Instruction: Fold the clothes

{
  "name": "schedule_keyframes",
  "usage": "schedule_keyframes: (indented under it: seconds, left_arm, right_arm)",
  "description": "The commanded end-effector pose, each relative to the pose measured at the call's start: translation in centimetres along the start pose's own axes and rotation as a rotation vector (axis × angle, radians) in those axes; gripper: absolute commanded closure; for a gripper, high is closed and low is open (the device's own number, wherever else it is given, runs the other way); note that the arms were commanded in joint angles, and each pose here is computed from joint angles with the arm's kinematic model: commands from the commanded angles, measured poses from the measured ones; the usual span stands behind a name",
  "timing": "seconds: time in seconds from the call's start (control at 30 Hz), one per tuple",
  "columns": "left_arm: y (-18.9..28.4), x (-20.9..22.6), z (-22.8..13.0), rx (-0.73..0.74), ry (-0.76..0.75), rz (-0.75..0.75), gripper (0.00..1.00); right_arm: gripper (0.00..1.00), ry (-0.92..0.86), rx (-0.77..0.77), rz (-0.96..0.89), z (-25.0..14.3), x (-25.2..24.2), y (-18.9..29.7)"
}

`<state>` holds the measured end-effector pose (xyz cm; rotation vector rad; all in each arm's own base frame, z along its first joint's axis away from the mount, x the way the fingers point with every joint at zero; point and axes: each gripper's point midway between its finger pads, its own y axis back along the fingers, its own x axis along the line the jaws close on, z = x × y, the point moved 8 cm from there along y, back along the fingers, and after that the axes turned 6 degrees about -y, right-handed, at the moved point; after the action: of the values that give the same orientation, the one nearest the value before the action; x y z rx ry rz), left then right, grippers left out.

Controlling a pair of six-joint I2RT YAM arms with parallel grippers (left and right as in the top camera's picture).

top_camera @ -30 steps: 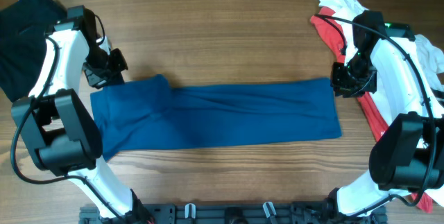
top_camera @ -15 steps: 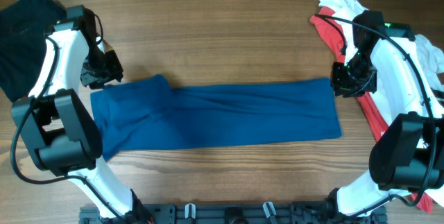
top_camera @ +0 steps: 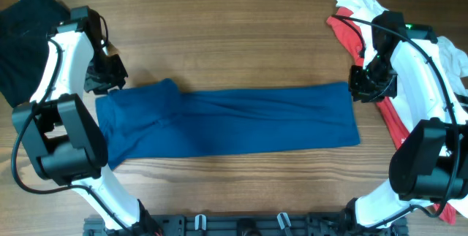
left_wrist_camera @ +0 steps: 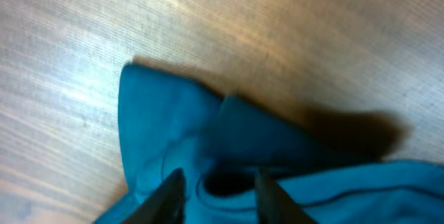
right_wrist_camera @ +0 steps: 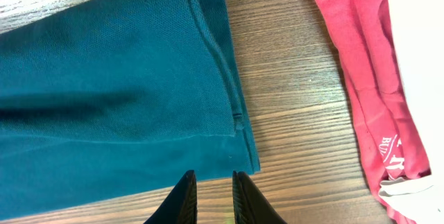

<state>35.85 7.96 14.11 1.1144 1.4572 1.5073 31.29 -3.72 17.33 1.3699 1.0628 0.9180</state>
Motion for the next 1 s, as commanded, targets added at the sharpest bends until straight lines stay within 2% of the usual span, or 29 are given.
schedule_keyframes:
  seconds: [0.0,0.17,0.43,0.53,0.7,0.97]
  left_arm:
    - [-1.2,-0.3,-1.0,0.059,0.011,-0.040,0.76]
    - [-2.3,-0.6,-1.5,0.077,0.010,-0.062,0.96]
    - [-1.4,-0.7,-2.0,0.081,0.002,-0.092,0.96]
    - [0.1,-1.3,-4.3,0.186,-0.015,-0.192,0.96]
    - [1.2,-1.1,-7.4,0.373,-0.019,-0.206,0.96]
    - [1.7,-1.1,-8.6,0.449,-0.033,-0.207,0.96]
  right_arm:
    - [0.82,0.006,-0.016,0.016,-0.2,0.0,0.5]
    - [0.82,0.006,-0.014,0.015,-0.2,0.0,0.5]
    - [0.82,0.006,-0.015,0.015,-0.2,0.0,0.5]
    - [0.82,0.006,-0.016,0.015,-0.2,0.0,0.5]
    - [0.82,0.006,-0.020,0.016,-0.1,0.0,0.5]
    - [0.82,0.006,-0.018,0.016,-0.2,0.0,0.5]
